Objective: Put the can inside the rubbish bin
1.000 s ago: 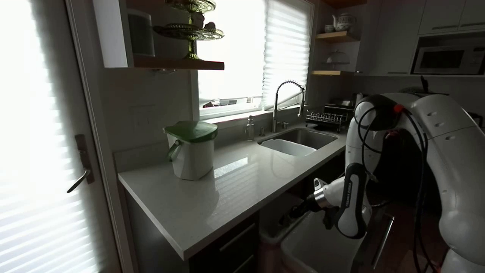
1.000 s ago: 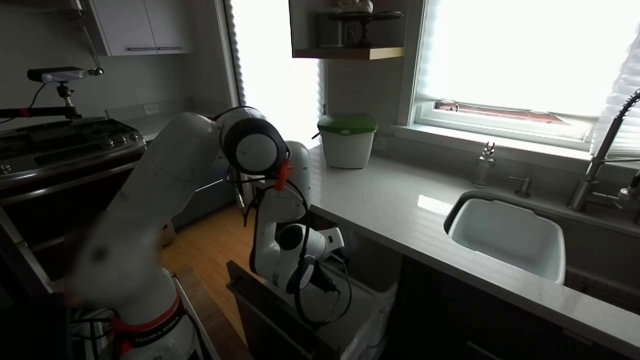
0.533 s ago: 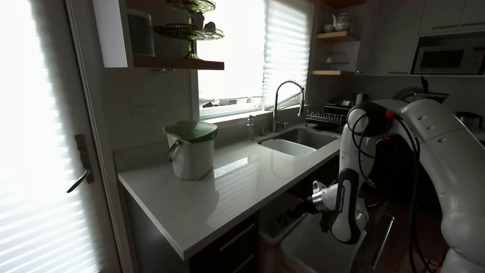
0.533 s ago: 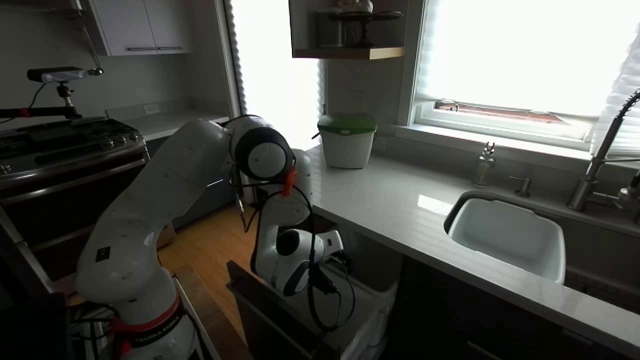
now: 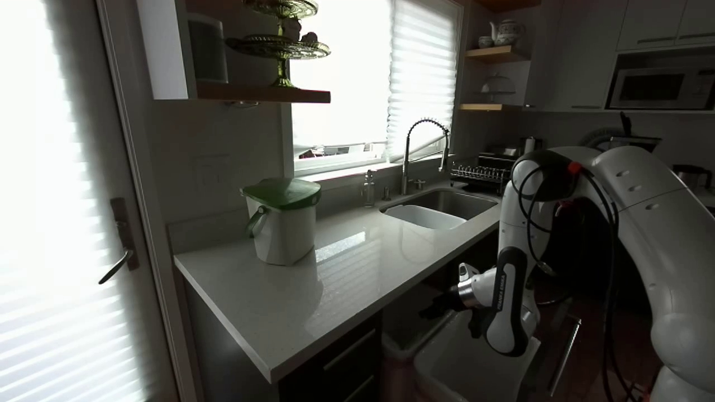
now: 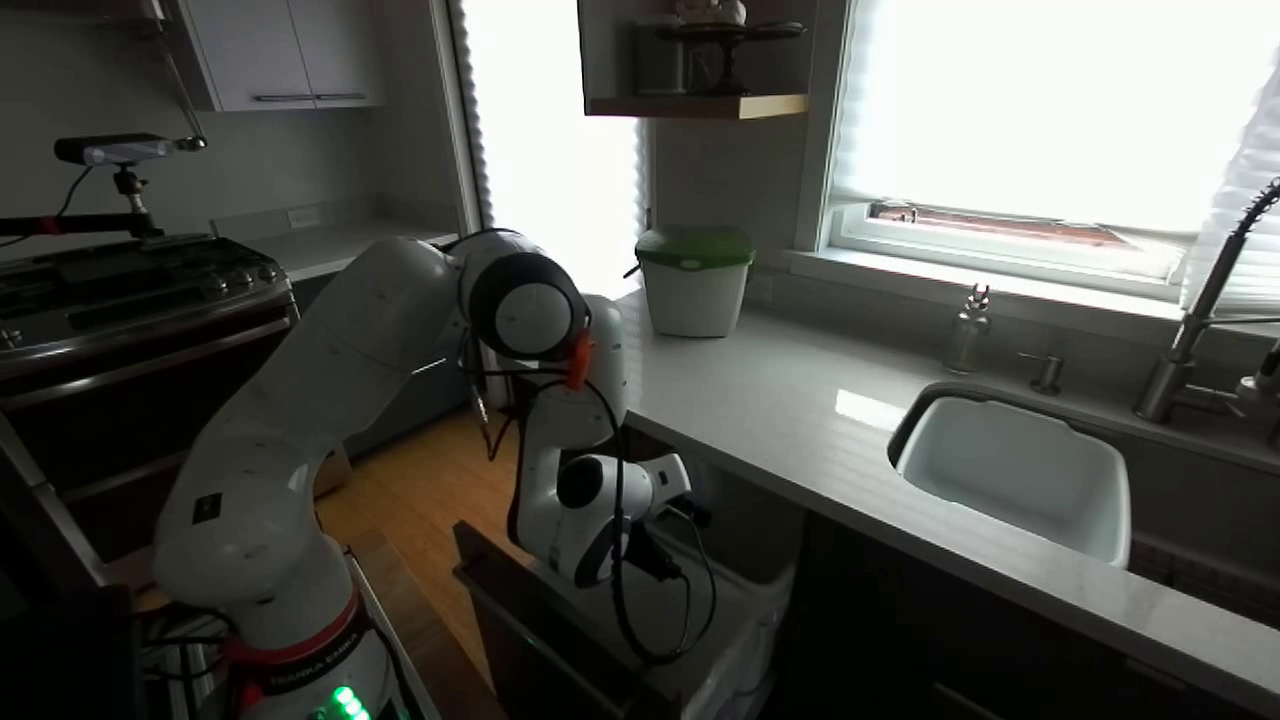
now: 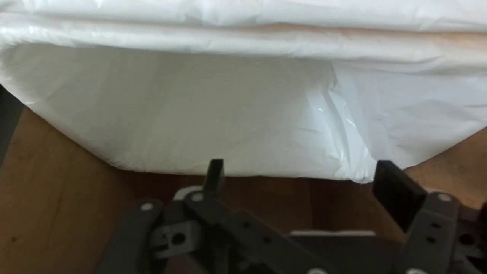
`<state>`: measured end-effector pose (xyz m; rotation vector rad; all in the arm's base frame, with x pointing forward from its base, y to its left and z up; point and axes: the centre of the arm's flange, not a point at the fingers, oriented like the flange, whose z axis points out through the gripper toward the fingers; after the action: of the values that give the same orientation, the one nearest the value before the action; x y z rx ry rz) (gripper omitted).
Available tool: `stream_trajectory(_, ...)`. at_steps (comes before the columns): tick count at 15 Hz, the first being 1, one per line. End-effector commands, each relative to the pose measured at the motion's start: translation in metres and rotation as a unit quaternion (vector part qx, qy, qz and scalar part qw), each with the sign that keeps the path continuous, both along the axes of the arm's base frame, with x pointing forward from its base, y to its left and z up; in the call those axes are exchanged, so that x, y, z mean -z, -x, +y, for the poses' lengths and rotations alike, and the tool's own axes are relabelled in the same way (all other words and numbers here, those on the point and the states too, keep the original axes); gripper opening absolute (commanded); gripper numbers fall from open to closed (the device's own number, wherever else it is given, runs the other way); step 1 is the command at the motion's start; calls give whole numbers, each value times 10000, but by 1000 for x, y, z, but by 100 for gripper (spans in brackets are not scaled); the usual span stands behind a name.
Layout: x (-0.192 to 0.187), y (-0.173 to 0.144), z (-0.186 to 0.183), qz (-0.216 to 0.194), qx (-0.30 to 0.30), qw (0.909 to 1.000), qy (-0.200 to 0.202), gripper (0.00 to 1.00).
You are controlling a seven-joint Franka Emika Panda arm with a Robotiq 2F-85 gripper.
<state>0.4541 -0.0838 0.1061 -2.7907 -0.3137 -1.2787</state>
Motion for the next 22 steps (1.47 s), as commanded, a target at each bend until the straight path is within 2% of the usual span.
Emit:
stream_trajectory(1,-19,11,-1,280,-206,9993,-132,100)
stream_trajectory(3,-32,20,0,442,-333,9983,-176,100)
stream_trajectory(9,-71,47,-12,1541,-174,9876,-235,100)
stream_trajectory(12,-91,57,-21,2130,-111,9764,-325,100)
stream_trajectory(16,-116,74,-26,2863,131,9577,-247,100)
stream_trajectory(22,-119,95,-34,3183,792,9445,-162,100)
